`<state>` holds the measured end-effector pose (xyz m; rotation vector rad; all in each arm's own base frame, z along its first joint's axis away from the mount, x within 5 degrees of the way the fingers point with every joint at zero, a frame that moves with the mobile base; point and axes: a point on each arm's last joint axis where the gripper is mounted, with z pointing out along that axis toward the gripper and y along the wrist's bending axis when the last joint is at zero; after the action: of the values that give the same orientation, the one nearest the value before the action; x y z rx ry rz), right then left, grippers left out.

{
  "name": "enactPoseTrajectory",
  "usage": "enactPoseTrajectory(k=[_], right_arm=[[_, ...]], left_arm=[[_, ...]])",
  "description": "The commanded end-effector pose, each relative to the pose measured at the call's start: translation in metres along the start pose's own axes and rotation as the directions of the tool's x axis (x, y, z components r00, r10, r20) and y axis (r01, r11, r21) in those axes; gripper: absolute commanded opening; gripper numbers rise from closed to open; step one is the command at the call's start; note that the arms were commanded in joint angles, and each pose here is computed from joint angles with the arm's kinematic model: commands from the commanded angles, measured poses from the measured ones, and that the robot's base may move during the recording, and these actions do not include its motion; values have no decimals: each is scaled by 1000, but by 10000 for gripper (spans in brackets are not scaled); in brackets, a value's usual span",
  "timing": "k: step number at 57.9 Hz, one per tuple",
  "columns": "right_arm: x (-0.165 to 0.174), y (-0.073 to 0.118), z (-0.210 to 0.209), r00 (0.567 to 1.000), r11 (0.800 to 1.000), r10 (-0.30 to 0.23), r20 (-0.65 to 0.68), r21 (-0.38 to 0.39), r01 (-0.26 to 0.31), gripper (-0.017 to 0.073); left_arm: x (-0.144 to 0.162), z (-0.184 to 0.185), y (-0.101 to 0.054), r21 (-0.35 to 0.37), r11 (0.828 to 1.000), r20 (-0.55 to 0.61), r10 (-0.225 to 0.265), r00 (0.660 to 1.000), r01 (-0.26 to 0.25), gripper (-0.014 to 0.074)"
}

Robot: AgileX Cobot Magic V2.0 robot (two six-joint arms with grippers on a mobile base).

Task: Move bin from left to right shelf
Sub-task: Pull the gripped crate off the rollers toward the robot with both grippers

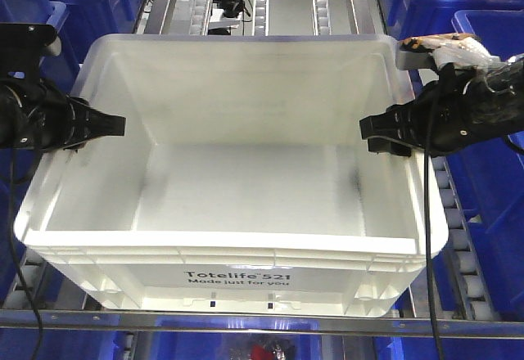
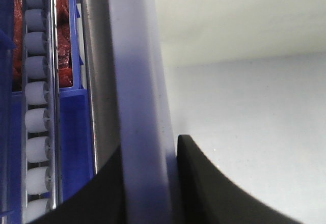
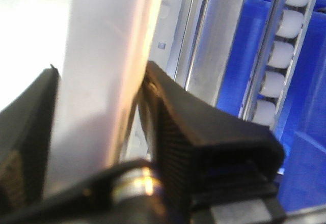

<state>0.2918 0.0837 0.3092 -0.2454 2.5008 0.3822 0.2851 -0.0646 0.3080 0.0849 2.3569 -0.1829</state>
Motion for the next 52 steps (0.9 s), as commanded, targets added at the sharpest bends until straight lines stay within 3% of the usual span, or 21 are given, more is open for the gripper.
enactPoseTrajectory(k=[1, 18, 28, 52], right_arm=[[-18, 9, -32, 982, 1000, -9, 189, -20, 13, -4], [-16, 13, -56, 970, 999, -21, 241, -26, 28, -4], [-13, 17, -65, 970, 998, -5, 245, -54, 19, -4], [-9, 21, -77, 969, 997, -8, 247, -66, 26, -4]], left_arm=[[-21, -31, -6, 34, 999, 180, 11, 984, -17, -8], [-24, -62, -6, 46, 999, 259, 6, 966, -19, -8], [-24, -75, -8, 84, 996, 288, -38, 957, 14, -8], [-20, -83, -9, 103, 994, 267, -60, 962, 33, -8]])
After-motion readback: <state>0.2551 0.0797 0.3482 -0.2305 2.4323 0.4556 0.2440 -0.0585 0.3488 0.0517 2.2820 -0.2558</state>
